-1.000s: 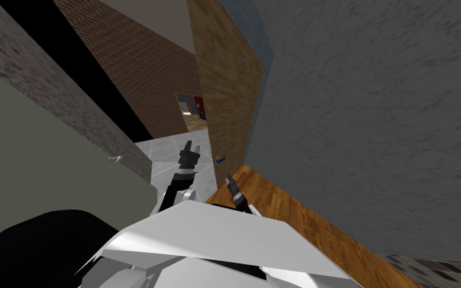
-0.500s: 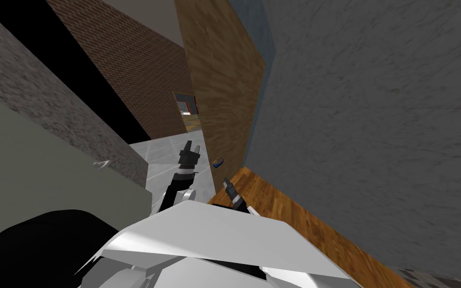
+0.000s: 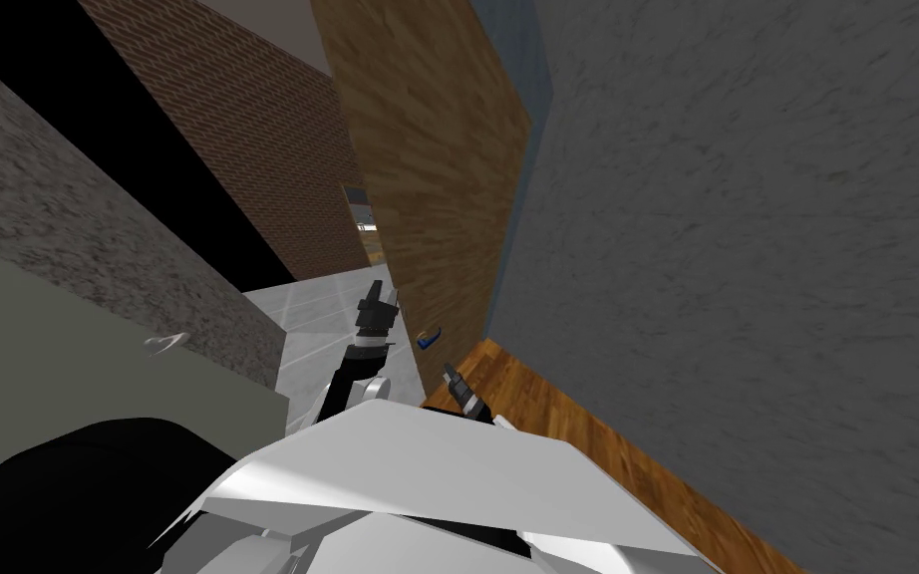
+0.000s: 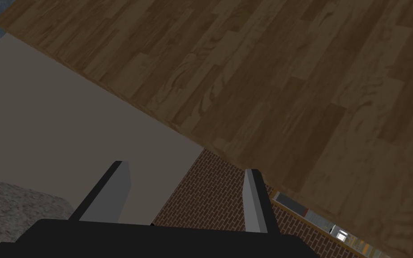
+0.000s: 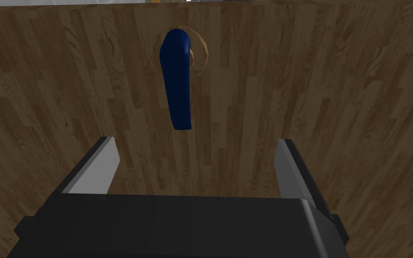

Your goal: Push the door open

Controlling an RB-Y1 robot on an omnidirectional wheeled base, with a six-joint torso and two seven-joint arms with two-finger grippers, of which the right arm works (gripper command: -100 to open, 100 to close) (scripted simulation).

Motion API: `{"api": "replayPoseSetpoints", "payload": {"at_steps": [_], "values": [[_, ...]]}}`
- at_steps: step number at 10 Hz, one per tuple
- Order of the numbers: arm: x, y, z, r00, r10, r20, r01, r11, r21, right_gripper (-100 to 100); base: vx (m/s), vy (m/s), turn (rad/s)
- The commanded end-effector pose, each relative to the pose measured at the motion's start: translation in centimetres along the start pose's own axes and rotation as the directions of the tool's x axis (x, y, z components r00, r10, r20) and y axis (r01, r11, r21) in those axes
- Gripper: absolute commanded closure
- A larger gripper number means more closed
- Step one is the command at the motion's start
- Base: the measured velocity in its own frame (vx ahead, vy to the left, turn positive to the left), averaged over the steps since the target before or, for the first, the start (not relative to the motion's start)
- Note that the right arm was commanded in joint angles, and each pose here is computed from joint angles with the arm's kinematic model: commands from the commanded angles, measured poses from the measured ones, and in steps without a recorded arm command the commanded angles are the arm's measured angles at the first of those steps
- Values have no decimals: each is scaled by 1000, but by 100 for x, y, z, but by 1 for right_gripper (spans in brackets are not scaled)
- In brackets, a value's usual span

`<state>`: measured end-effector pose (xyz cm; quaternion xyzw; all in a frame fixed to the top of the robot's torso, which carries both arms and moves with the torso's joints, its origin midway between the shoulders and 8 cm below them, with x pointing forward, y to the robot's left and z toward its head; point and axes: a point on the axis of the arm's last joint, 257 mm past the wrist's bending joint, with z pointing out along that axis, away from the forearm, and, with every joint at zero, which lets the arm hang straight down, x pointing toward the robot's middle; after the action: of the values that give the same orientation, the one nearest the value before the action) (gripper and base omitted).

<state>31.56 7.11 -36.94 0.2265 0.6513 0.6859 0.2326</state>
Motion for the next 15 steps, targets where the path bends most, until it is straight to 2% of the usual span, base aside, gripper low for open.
{"api": "replayPoseSetpoints", "payload": {"at_steps": [1, 3, 5, 13, 14, 15], "values": [[47, -92, -24, 1000, -2, -21, 2, 1000, 20, -100, 197, -47, -5], [104, -219, -80, 999, -5, -49, 8, 999, 49, -100, 199, -24, 0], [82, -187, -32, 999, -4, -37, 6, 999, 42, -100, 81, 36, 30], [79, -216, 8, 1000, 0, -17, 1, 999, 44, -100, 113, 150, 29], [79, -216, 8, 1000, 0, -17, 1, 999, 44, 100, 0, 0, 0], [79, -216, 8, 1000, 0, -17, 1, 999, 44, 100, -19, -22, 1]]}}
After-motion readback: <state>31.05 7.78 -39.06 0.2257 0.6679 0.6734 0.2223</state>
